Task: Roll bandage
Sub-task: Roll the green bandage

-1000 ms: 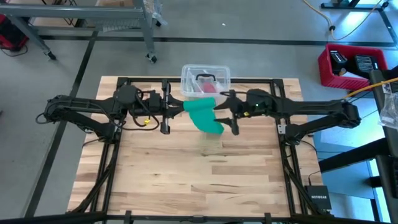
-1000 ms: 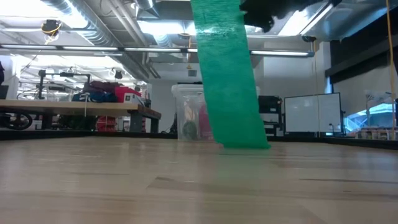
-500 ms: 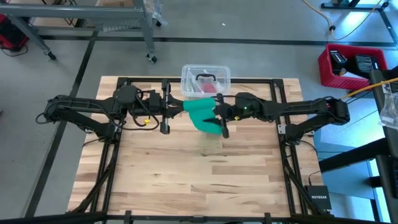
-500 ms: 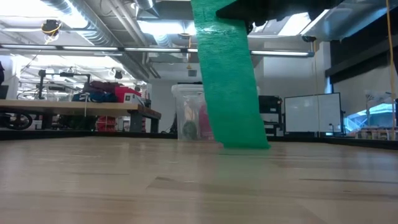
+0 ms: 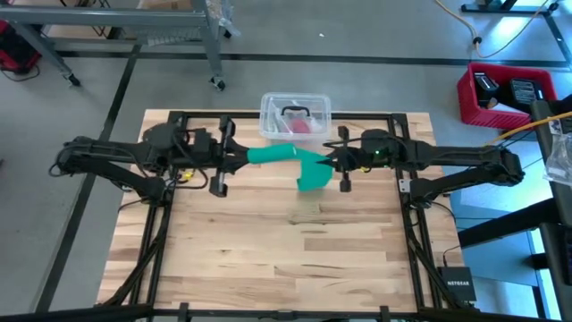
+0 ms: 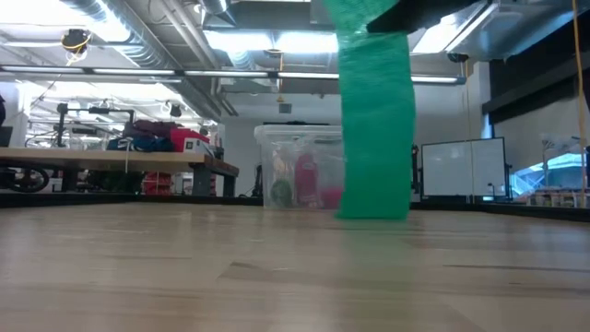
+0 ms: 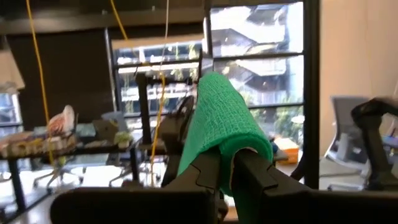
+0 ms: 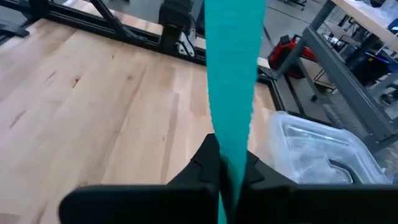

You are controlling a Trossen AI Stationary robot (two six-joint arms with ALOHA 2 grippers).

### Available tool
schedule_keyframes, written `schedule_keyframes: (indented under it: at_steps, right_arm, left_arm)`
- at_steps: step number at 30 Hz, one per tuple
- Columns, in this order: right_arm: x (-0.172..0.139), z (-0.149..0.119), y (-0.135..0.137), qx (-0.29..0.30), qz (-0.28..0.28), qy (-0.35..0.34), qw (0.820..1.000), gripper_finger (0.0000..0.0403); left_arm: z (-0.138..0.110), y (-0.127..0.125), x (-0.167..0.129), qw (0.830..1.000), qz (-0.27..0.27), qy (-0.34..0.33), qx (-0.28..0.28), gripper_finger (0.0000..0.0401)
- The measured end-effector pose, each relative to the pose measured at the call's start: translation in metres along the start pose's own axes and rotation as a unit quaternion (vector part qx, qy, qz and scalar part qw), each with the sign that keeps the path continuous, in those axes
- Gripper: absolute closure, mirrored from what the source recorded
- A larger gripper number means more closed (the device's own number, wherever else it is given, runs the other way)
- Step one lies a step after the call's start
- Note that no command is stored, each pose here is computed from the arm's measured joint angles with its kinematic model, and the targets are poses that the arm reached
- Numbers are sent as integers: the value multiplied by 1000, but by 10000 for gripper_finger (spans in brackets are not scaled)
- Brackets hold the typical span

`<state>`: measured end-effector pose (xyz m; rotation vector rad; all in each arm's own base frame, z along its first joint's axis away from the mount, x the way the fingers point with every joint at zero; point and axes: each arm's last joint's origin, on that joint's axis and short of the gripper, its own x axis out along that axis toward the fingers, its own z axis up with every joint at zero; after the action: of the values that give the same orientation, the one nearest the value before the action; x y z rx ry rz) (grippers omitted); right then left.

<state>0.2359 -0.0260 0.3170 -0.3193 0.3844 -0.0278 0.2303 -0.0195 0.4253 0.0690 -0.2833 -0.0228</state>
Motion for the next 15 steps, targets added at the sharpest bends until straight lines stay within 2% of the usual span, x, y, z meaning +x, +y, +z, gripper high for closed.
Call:
schedule_keyframes:
  at_steps: [2, 8, 15]
  right_arm:
    - [0, 0, 1, 0, 8, -2, 1000, 400]
    - [15, 2, 7, 26, 94, -40, 994, 400]
    - [18, 10, 32, 20, 139, -51, 989, 401]
  left_arm:
    - [3, -1, -2, 1000, -3, -9, 10, 384]
    - [4, 3, 1, 999, 9, -28, 43, 384]
    - [-3, 15, 1, 990, 80, 18, 112, 384]
